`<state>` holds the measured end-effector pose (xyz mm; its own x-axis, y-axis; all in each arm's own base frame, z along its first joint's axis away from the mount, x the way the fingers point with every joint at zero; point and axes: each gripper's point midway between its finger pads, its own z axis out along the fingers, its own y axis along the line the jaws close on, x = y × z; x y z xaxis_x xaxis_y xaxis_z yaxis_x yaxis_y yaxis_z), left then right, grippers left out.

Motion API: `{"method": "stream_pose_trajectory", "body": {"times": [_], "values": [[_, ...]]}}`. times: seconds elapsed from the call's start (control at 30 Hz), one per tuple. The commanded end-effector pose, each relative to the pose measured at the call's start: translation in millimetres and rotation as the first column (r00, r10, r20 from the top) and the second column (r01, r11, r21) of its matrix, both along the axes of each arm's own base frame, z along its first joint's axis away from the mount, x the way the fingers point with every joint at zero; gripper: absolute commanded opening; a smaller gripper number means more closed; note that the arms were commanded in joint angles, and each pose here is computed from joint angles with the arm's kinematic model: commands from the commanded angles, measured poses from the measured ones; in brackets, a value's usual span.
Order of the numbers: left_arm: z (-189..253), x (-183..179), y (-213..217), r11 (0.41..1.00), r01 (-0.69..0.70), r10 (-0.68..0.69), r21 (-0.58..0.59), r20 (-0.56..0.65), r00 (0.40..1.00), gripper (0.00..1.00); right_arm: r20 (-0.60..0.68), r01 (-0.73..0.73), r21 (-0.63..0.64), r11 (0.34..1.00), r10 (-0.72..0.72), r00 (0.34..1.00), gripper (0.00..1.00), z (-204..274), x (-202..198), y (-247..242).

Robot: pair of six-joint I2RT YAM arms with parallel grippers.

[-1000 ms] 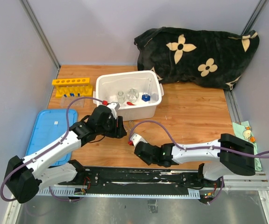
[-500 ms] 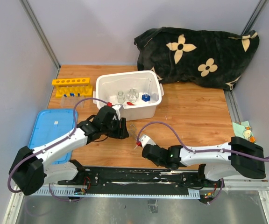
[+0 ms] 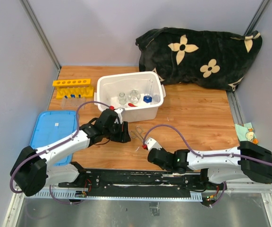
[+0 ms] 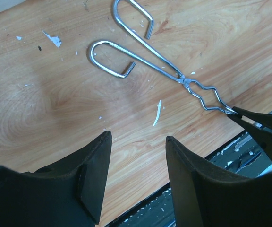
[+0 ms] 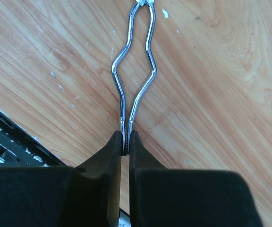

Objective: Organize the chemistry lab equipment
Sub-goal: Pick up the chemistry item at the center of the board.

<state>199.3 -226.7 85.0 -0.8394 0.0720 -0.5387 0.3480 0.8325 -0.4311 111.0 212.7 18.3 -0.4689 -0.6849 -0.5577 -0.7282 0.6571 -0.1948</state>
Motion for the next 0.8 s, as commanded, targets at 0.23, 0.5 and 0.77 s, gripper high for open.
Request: {"method": "stream_pose_trajectory", "body": {"times": [0.23, 0.5, 0.77], "values": [[-10.3, 0.5, -13.2, 0.999, 0.030, -0.030, -0.032, -0.015, 0.999, 0.54, 0.076, -0.083, 0.003, 0.997, 0.083, 0.994, 0.01, 40.2, -25.4, 12.6], [-16.0, 0.8, -22.2, 0.997, 0.065, -0.067, -0.042, -0.030, 0.997, 0.54, 0.141, -0.065, -0.015, 0.998, 0.066, 0.988, 0.01, 70.6, -27.2, -2.9], [-11.6, -7.5, -27.2, 0.990, 0.120, -0.122, -0.077, -0.022, 0.992, 0.54, 0.161, -0.065, -0.029, 0.997, 0.069, 0.985, 0.01, 74.5, -24.2, -7.6]]}}
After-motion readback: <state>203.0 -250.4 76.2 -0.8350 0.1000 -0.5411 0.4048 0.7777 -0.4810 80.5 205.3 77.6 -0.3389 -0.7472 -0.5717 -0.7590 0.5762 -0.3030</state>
